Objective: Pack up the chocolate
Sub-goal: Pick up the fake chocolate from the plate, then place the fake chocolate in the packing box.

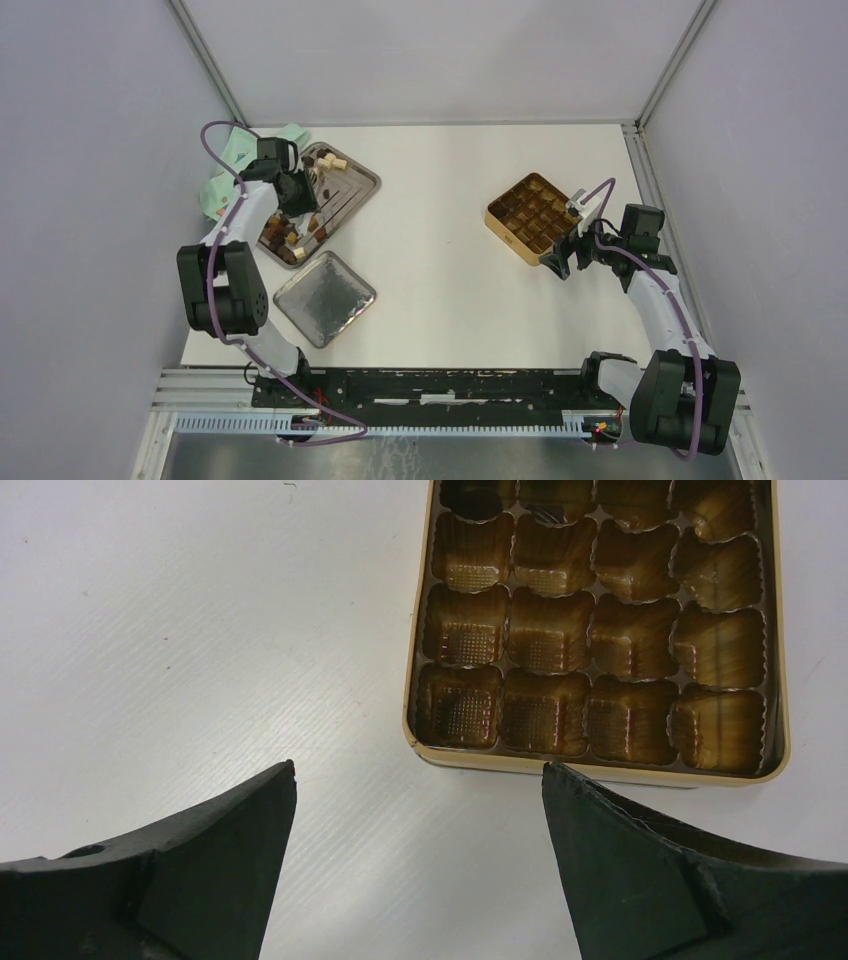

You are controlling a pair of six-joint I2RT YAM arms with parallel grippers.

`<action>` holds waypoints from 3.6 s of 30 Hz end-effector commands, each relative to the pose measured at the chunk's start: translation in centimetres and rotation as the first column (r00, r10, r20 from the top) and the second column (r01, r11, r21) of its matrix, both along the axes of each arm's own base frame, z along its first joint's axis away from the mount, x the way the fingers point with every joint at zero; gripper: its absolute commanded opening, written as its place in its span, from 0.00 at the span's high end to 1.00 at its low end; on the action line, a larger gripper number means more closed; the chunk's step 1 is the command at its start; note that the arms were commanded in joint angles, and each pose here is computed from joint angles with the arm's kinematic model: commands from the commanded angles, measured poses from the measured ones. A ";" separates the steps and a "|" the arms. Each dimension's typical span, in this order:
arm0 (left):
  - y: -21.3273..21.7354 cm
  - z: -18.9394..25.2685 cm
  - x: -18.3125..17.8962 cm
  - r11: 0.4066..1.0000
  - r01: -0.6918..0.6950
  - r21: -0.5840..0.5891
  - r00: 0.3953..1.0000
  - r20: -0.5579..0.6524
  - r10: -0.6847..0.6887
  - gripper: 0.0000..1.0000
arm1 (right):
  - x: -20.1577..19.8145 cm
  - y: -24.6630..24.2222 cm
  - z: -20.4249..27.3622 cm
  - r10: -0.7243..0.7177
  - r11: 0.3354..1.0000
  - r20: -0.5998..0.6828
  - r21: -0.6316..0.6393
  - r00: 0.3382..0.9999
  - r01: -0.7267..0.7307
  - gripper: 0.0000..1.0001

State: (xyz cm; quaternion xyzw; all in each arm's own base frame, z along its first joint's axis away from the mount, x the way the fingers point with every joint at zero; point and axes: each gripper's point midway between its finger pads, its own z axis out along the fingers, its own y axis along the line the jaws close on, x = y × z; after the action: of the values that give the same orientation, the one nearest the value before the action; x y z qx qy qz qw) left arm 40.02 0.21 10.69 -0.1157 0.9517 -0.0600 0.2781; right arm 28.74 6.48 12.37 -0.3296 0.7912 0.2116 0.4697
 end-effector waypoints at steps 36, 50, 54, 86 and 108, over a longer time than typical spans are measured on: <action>-37.5 10.9 -6.7 0.649 0.720 -0.246 0.677 0.456 -0.578 0.98 | 3.0 -9.7 1.0 -0.472 0.869 0.091 -0.122 0.877 0.480 0.02; -42.3 5.0 -2.3 0.707 0.707 0.004 0.679 0.275 -0.681 0.94 | 3.0 -9.5 0.6 -0.459 0.877 0.079 -0.120 0.885 0.465 0.02; -42.6 3.7 -2.1 0.704 0.709 0.031 0.680 0.236 -0.695 0.92 | 2.9 -9.3 0.5 -0.454 0.881 0.073 -0.117 0.888 0.459 0.02; -43.1 5.2 -2.5 0.704 0.709 0.054 0.674 0.245 -0.697 0.56 | 2.8 -8.7 0.5 -0.419 0.899 0.070 -0.105 0.905 0.424 0.02; -30.1 12.0 -4.5 0.799 0.600 -0.024 0.751 0.362 -0.553 0.58 | 2.4 -6.9 1.3 -0.337 0.938 0.081 -0.058 0.938 0.342 0.02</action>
State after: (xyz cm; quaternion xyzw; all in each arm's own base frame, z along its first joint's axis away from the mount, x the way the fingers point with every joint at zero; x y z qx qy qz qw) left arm 34.31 -35.89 19.55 0.2226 0.8779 -0.2229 0.3607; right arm 31.12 -1.15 12.84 -0.1925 0.8412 0.0782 0.4992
